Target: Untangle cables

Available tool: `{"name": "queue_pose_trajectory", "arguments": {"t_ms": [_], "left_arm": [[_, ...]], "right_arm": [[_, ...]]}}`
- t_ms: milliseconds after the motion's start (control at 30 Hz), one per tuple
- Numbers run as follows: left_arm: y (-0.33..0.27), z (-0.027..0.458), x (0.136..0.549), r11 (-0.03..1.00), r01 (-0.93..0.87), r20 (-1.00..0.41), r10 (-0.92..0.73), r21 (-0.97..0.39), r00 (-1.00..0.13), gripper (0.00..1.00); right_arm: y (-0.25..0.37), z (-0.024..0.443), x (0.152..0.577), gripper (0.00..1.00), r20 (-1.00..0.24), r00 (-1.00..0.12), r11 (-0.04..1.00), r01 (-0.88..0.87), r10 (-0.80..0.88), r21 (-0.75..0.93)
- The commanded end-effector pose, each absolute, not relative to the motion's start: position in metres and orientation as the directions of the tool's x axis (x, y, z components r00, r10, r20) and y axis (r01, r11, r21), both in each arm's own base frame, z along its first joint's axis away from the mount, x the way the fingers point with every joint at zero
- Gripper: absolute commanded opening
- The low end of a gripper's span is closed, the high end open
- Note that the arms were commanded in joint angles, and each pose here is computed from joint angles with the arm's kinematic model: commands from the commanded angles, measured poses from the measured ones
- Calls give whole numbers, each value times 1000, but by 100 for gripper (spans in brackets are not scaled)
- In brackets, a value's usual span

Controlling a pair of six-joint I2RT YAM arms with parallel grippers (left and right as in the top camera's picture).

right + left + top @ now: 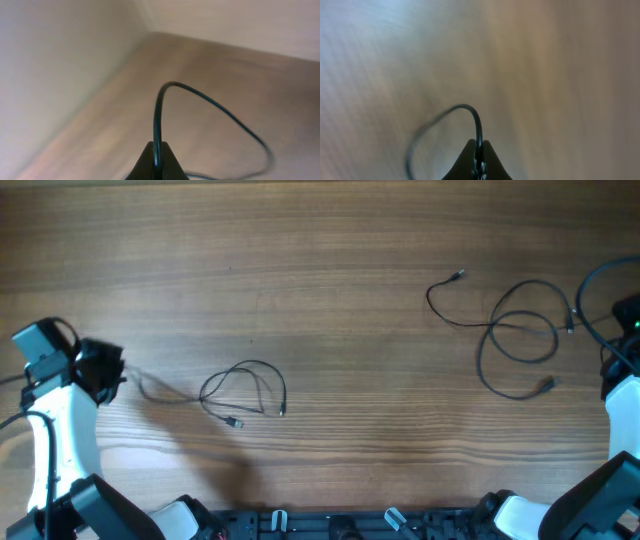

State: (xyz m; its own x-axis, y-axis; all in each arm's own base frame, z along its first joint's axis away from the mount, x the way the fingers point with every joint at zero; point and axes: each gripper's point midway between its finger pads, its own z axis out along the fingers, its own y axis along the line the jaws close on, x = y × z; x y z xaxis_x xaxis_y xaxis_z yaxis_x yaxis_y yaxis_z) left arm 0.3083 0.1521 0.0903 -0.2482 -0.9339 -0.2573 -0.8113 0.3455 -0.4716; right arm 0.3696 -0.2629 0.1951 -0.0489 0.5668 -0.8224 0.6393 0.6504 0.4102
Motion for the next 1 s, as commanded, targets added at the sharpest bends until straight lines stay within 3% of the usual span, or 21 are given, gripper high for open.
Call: {"name": "queue_pose_trajectory", "arguments": {"t_ms": [0, 133, 167, 233, 300, 367, 400, 500, 600, 700, 767, 900, 967], "left_arm": [[48, 131, 354, 572, -394, -253, -744, -719, -618, 4], [-45, 149, 357, 678, -5, -393, -432, -735, -812, 4], [-70, 149, 353, 697, 87, -433, -337, -712, -836, 4], [-103, 147, 345, 710, 210, -483, -205, -672, -851, 4], [-130, 137, 339, 757, 251, -501, -115, -604, -858, 5], [-145, 131, 335, 787, 276, -513, -59, -552, -856, 5], [-151, 130, 332, 789, 289, -515, -41, -542, -856, 5], [-164, 130, 327, 777, 314, -514, -14, -545, -858, 5], [-182, 139, 324, 735, 381, -545, 18, -561, -838, 4], [-192, 155, 335, 708, 446, -619, 15, -548, -785, 4], [-204, 182, 338, 634, 526, -681, -3, -567, -732, 4], [-223, 255, 333, 462, 703, -813, -70, -540, -579, 4], [-224, 282, 331, 428, 742, -846, -113, -515, -522, 4]], "right_arm": [[-189, 208, 409, 4, -807, -210, 822, 296, 552, 486], [-145, 190, 416, 8, -795, -350, 869, 206, 495, 450], [-140, 179, 414, 17, -775, -385, 865, 235, 501, 442], [-139, 159, 405, 51, -733, -436, 852, 313, 522, 421], [-150, 132, 384, 75, -663, -473, 803, 469, 580, 367], [-156, 119, 370, 91, -597, -441, 720, 582, 670, 378], [-149, 119, 373, 94, -583, -452, 723, 558, 676, 407], [-87, 145, 392, 95, -562, -569, 769, 219, 601, 601], [-15, 172, 389, 89, -571, -675, 699, -113, 468, 707], [42, 163, 371, 89, -572, -764, 672, -258, 298, 694], [82, 153, 354, 89, -597, -790, 663, -376, 135, 647], [130, 127, 331, 89, -608, -785, 689, -506, -119, 519], [145, 116, 324, 89, -603, -771, 695, -549, -205, 465]]}}
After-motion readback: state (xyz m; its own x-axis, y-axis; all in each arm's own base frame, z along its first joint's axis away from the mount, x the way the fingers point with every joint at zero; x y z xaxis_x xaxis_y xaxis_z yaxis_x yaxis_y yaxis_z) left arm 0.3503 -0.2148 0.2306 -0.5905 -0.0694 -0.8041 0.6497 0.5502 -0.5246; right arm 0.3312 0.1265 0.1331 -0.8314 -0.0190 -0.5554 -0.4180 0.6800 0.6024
